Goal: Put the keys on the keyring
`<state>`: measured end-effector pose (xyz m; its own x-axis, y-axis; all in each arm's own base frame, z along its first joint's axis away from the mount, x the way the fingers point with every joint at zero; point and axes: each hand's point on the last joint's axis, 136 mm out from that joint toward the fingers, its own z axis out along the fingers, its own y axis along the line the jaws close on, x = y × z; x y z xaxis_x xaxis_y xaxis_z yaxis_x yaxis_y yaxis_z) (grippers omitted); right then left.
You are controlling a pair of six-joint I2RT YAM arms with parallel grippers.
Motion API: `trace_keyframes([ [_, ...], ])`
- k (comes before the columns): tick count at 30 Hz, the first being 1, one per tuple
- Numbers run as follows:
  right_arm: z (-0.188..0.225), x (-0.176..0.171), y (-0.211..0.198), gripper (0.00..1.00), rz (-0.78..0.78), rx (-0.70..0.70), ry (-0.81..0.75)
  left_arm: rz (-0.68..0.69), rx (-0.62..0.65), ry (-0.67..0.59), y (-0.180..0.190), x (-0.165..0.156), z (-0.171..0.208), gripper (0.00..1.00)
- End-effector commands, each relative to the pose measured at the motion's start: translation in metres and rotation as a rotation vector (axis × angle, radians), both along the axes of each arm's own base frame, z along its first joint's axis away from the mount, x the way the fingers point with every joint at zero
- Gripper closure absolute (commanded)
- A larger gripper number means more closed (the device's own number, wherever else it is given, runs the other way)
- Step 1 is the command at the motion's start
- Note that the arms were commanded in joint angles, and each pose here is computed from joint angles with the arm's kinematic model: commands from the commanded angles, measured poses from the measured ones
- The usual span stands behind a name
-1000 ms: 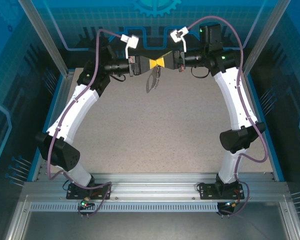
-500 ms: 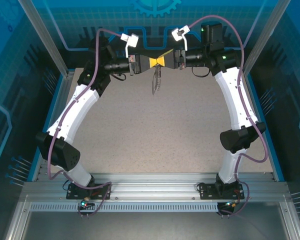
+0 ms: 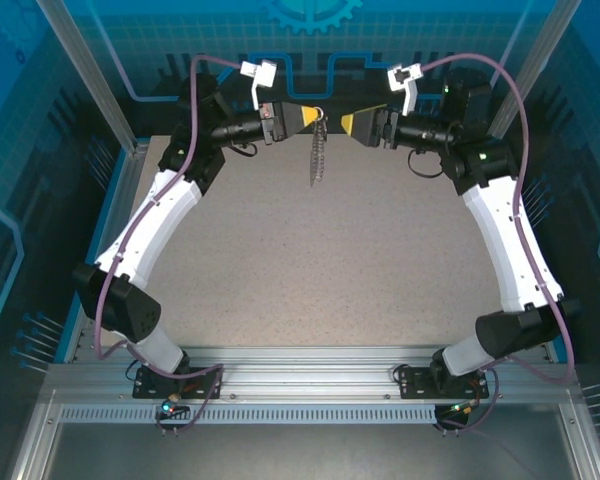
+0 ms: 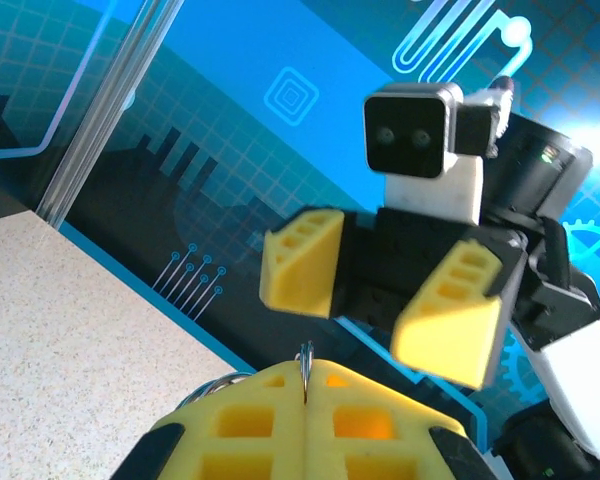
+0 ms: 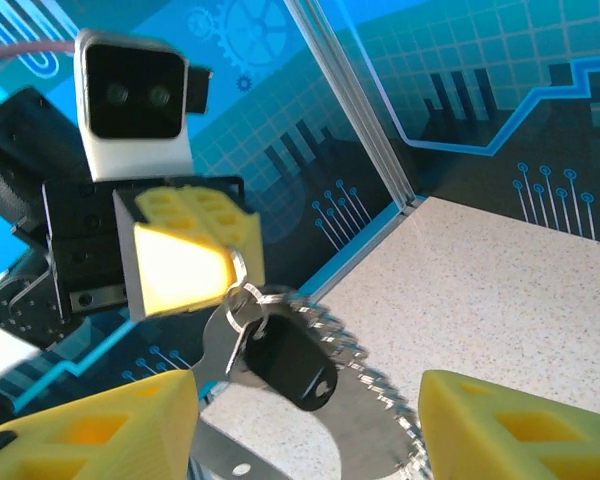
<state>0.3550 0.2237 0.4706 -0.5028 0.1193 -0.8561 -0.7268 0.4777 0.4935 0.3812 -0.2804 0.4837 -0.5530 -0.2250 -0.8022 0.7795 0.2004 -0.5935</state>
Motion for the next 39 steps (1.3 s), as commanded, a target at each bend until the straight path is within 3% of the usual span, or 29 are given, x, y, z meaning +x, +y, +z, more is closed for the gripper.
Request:
trace_keyframes([
  [1,-0.002,-0.004,0.010,0.38,-0.025,-0.003,-0.044,0.020,-0.044,-0.053,0.002,-0.013,0.026,1.00],
  [11,-0.029,-0.002,0.013,0.37,-0.113,-0.055,-0.034,0.011,-0.046,-0.035,-0.005,-0.017,0.024,1.00],
  [25,-0.011,0.012,0.020,0.39,-0.103,-0.036,-0.072,0.006,-0.044,-0.033,-0.006,-0.017,0.025,1.00],
  [29,-0.007,0.011,0.024,0.50,-0.080,-0.027,-0.080,0.005,-0.044,-0.032,-0.007,-0.017,0.025,1.00],
  [39,-0.006,-0.001,0.033,0.96,0.013,-0.025,-0.084,0.012,-0.043,-0.034,-0.007,-0.013,0.025,1.00],
])
